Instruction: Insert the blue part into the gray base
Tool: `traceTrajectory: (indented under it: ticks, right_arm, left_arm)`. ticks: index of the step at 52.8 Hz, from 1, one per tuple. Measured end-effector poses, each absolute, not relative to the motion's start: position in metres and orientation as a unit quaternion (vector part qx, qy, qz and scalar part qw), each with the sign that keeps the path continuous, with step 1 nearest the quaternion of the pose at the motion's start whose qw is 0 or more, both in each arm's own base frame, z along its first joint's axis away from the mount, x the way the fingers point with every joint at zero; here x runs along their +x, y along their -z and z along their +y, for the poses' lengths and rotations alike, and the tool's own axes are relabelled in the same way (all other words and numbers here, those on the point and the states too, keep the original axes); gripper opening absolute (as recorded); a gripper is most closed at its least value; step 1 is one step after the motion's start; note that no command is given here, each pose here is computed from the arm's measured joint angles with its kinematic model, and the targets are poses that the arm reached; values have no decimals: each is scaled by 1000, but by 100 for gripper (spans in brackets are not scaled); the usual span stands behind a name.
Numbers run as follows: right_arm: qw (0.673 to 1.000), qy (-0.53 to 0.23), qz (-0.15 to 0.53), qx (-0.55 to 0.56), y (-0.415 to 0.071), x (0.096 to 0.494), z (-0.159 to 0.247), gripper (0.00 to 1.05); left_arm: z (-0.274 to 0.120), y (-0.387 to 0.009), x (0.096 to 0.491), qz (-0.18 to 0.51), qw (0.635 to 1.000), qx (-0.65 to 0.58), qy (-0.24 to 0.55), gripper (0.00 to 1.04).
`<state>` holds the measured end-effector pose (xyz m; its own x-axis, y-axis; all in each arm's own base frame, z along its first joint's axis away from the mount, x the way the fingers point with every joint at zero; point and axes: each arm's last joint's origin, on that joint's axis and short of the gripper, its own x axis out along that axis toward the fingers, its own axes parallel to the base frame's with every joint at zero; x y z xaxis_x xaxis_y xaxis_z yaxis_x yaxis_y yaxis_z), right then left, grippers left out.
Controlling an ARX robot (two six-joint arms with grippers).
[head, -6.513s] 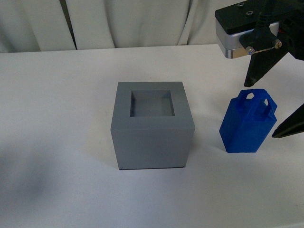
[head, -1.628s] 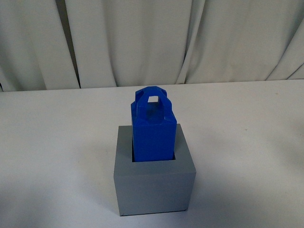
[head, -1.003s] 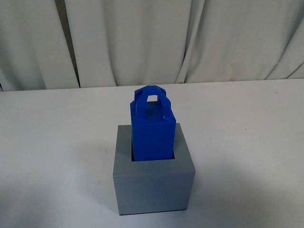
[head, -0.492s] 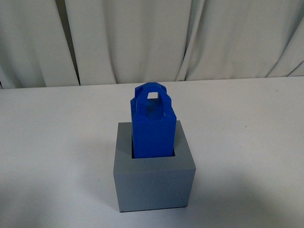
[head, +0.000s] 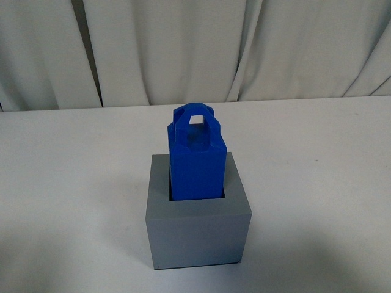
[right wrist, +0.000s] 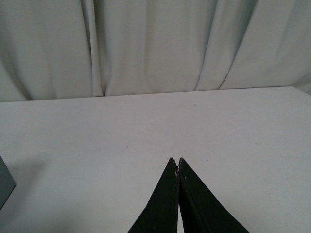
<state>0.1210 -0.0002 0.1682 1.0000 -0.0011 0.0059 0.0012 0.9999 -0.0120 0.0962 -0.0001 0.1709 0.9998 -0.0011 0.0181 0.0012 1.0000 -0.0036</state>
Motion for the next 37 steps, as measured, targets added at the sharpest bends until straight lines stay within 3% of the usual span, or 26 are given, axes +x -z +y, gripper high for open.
traceTrajectory:
  ticks: [37]
  right_arm:
    - [1000, 0, -4, -6, -168, 108, 0, 2]
  left_arm:
    - [0, -171, 96, -9, 1000, -2, 1, 99]
